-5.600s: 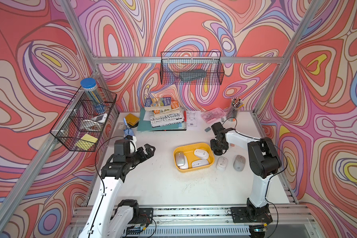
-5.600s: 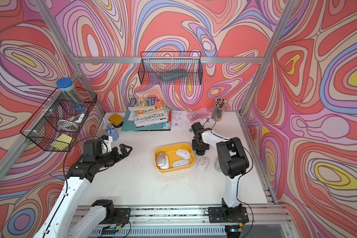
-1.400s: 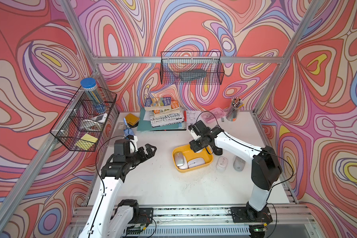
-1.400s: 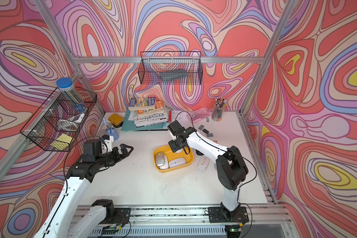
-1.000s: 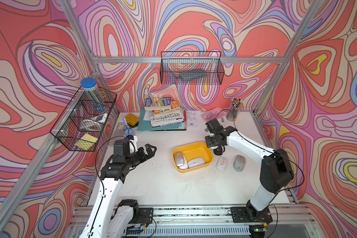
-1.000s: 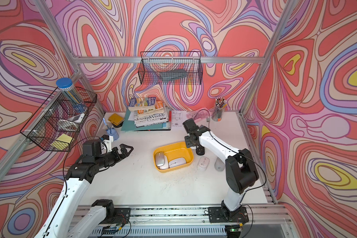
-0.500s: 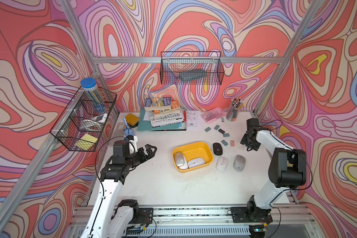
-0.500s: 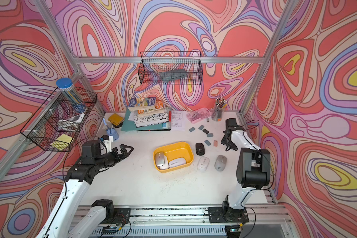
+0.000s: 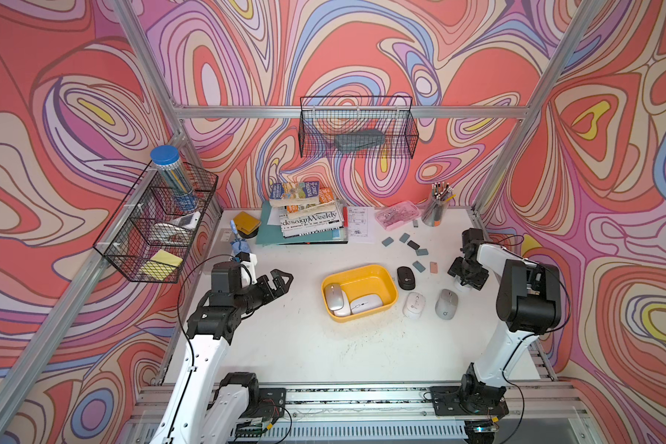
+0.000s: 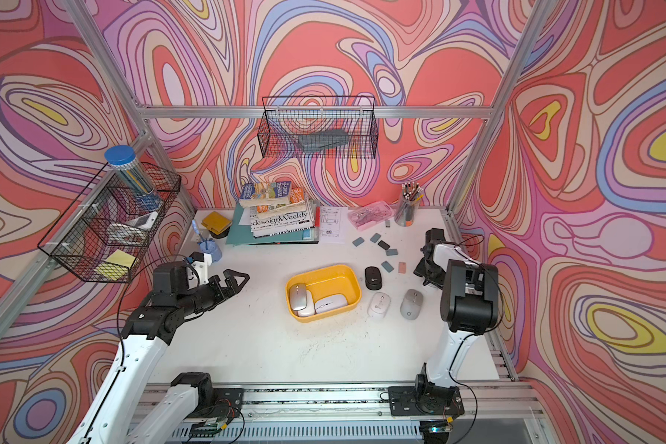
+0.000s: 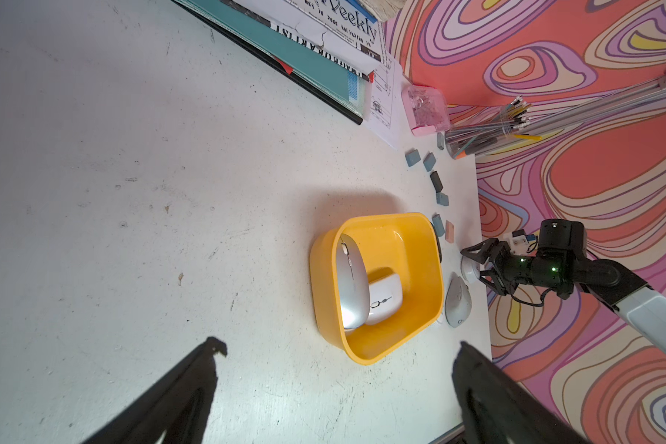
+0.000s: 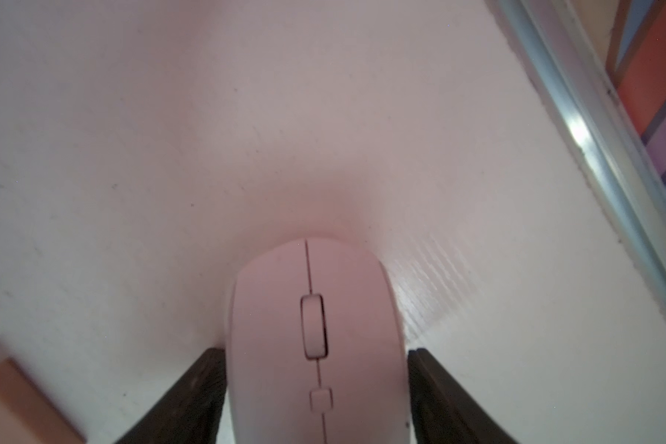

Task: Take out the mouse from the storage box
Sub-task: Place the mouse at the center of the board, then pick up the mouse from the storage box.

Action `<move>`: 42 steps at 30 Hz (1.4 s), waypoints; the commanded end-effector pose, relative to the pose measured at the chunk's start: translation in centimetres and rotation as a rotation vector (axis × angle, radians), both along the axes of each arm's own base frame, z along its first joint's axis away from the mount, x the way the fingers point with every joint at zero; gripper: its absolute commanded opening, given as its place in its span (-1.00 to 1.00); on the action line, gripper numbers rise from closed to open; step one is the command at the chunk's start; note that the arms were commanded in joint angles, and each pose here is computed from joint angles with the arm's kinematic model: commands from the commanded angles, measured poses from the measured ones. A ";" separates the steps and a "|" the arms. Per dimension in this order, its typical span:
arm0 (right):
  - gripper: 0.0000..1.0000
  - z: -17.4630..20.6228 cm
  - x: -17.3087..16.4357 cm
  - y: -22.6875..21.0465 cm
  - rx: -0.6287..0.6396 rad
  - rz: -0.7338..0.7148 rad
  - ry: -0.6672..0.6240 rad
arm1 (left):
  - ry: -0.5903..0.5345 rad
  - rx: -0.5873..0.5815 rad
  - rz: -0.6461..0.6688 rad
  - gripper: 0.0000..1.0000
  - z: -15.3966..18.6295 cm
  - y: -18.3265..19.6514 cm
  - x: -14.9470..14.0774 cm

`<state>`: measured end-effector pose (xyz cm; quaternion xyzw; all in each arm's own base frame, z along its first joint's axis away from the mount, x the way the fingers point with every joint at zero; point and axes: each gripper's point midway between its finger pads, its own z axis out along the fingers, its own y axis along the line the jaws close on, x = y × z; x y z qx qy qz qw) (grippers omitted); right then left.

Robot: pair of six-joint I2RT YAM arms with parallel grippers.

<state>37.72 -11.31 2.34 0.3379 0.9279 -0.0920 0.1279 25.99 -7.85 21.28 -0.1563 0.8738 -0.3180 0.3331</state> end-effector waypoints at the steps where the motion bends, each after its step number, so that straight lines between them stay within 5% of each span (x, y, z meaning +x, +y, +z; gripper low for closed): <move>1: 0.60 -0.4 -1.2 -0.1 -0.007 -0.001 0.034 | -0.016 -0.013 -0.022 0.98 0.1 -0.4 0.0; 7: 0.64 8.0 -0.4 3.0 -0.097 0.099 -0.127 | -0.005 -0.014 -0.016 0.98 -0.1 -0.3 0.3; 13: 0.60 14.4 -0.8 17.8 -0.063 0.440 -0.263 | -0.001 -0.005 -0.011 0.97 -0.2 -0.2 0.2; 19: 0.55 12.5 -3.0 33.2 0.141 0.741 -0.280 | 0.007 -0.002 -0.009 0.97 -0.4 -0.2 0.1; 25: 0.54 8.1 -4.1 41.4 0.185 0.887 -0.199 | 0.012 -0.002 -0.011 0.97 -0.5 -0.2 0.1; 42: 0.53 5.6 -5.7 46.1 0.257 0.995 -0.118 | 0.008 -0.009 -0.024 0.98 -0.4 -0.4 0.2</move>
